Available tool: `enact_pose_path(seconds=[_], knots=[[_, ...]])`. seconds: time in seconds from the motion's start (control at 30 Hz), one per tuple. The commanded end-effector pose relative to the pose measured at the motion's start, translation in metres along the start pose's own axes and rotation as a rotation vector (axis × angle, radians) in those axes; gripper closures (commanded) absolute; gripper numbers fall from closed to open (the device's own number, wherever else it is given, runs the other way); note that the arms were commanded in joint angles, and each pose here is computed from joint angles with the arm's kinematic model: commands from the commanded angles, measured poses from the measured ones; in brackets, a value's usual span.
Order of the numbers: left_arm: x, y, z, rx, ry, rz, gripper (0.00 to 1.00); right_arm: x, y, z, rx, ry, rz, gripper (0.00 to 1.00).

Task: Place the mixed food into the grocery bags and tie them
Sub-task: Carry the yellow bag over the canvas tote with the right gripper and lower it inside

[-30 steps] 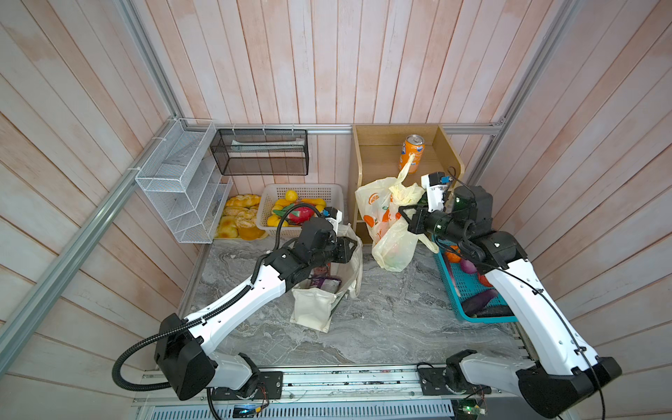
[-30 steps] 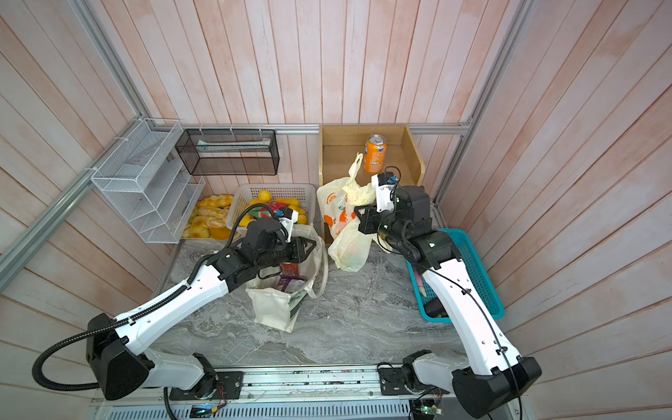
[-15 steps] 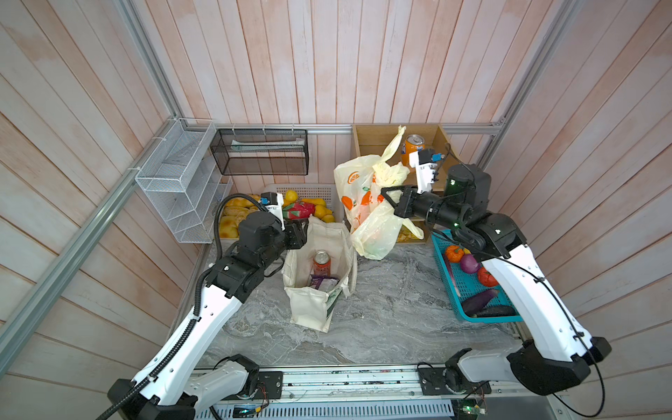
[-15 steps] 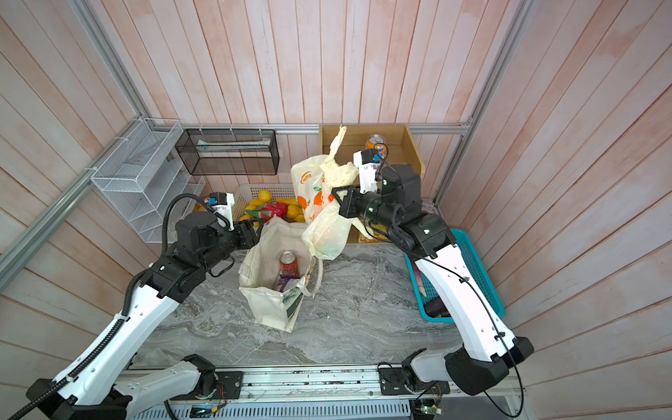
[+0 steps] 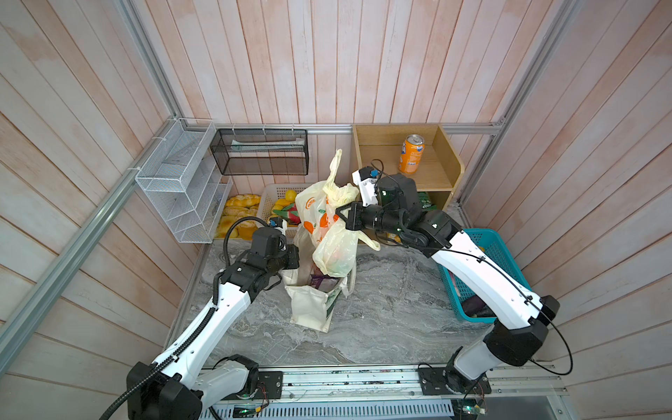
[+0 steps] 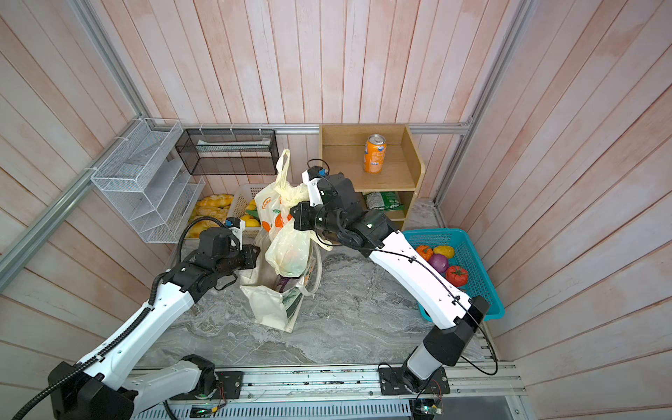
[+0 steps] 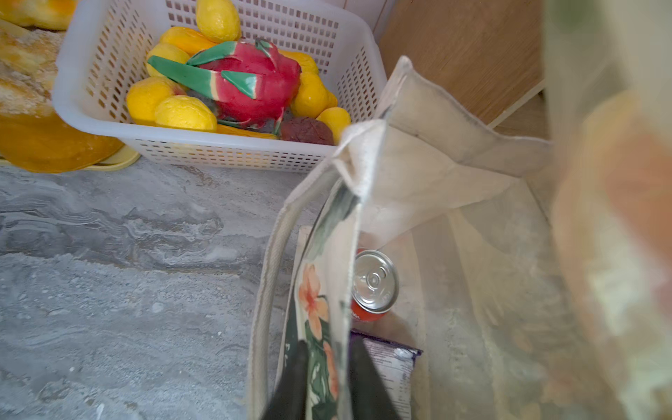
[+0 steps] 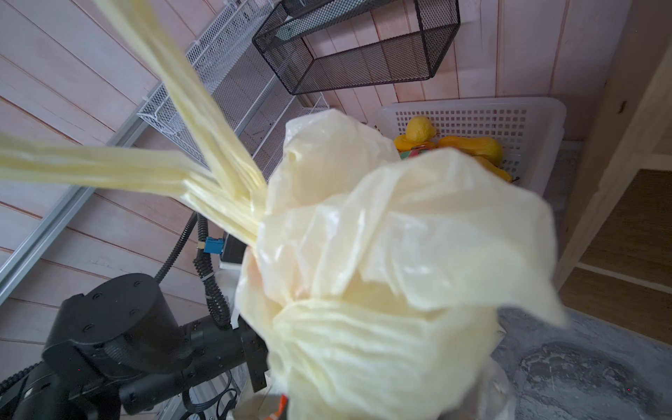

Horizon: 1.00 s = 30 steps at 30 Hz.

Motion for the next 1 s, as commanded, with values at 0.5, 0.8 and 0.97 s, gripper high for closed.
enact_pose_path(seconds=[0.5, 0.8, 0.97], knots=[[-0.01, -0.008, -0.008, -0.076, -0.012, 0.128, 1.0, -0.012, 0.064, 0.113, 0.458, -0.221, 0.253, 1.0], [-0.011, -0.014, -0.011, -0.097, -0.012, 0.127, 1.0, -0.045, 0.143, 0.196, 0.778, -0.255, 0.253, 1.0], [-0.01, -0.019, -0.011, -0.108, -0.015, 0.128, 1.0, -0.062, 0.173, 0.236, 0.881, -0.22, 0.221, 1.0]])
Point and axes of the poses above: each gripper's point midway between its finger pads, its own y axis out along the fingers, its own x axis along the line the jaws close on, z = x × y, the point moved 9 cm from there along -y, back along the fingers, and after that the axes turned 9 degrees about -y, right-handed, at the moved point
